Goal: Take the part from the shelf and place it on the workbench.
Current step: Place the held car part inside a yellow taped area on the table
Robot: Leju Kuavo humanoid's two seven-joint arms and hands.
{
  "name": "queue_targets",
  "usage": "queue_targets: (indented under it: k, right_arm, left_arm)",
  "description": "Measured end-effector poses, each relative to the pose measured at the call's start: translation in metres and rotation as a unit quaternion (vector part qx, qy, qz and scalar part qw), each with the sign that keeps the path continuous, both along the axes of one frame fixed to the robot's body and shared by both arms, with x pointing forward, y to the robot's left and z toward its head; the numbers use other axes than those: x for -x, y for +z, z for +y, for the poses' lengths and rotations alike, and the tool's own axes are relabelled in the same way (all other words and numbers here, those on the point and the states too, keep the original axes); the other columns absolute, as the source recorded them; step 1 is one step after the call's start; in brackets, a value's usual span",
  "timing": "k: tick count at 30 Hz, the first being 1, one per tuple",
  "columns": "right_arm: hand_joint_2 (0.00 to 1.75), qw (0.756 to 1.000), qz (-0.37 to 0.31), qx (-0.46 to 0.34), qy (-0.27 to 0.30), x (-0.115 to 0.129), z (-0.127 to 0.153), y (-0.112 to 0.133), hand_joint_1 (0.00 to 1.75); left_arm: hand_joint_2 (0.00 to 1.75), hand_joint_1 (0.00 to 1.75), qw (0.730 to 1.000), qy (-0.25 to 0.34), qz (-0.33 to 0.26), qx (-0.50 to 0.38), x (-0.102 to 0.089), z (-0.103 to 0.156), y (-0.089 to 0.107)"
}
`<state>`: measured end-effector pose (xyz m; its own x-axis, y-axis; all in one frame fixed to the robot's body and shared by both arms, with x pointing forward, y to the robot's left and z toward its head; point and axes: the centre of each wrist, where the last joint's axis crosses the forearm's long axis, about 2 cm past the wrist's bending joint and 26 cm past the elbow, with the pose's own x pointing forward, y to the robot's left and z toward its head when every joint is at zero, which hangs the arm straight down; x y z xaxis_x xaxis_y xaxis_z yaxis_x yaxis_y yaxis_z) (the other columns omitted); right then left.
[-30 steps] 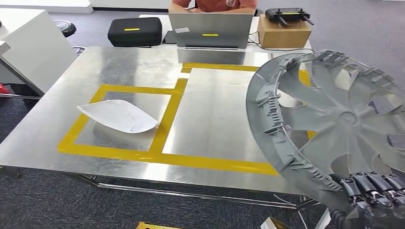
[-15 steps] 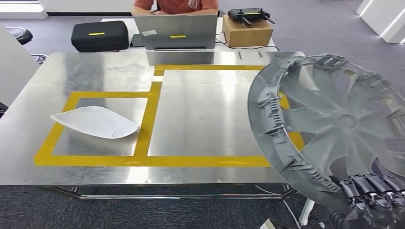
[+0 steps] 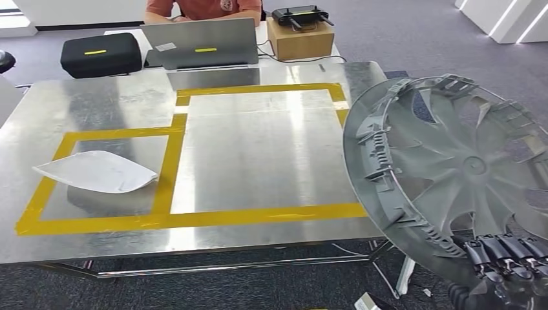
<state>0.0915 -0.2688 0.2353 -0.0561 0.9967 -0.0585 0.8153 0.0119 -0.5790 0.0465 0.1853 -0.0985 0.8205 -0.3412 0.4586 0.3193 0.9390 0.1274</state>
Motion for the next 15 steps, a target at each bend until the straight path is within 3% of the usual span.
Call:
queue_targets:
  k: [15]
  right_arm:
    - [1.75, 0.999, 0.031, 0.002, 0.005, 0.005, 0.000, -0.011, 1.75]
  left_arm:
    - [0.00, 0.00, 1.000, 0.001, 0.003, 0.002, 0.003, 0.000, 0.000]
